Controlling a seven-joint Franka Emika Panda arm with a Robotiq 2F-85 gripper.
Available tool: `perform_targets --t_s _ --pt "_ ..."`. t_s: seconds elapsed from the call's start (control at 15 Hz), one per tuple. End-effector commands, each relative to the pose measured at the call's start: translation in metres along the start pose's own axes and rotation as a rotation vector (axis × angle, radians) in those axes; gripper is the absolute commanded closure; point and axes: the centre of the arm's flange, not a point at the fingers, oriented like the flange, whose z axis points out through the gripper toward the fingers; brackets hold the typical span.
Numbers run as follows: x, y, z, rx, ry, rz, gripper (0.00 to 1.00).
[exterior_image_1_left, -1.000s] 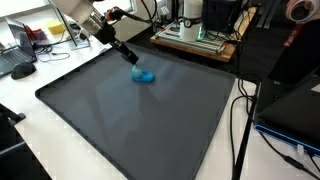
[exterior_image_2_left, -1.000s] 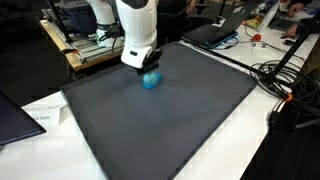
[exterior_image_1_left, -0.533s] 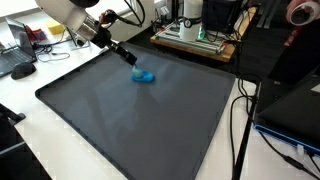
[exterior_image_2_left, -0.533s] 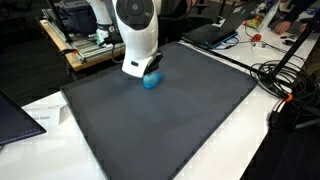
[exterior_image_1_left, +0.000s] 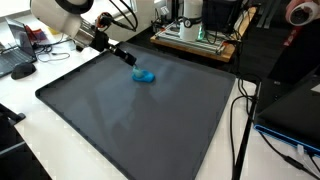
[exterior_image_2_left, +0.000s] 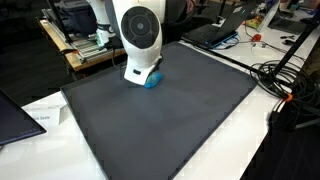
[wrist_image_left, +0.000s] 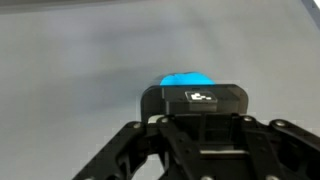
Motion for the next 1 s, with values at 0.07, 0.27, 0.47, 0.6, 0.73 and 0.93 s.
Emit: perform_targets --t_s 0.07,0.27,0.47,0.6,0.73,0.93 --pt "0.035 0.011 0.063 0.008 -0.167 0.012 0.78" --pt "0.038 0.011 0.063 0.006 -0.193 0.02 0.78" --pt "0.041 0.009 0.061 0.006 -0.216 0.03 0.78" --pt "0.04 0.007 0.057 0.006 -0.233 0.036 0.78" --pt "0.038 0.005 0.051 0.007 -0.24 0.047 0.78" --pt "0.036 0.002 0.053 0.008 -0.257 0.06 0.78"
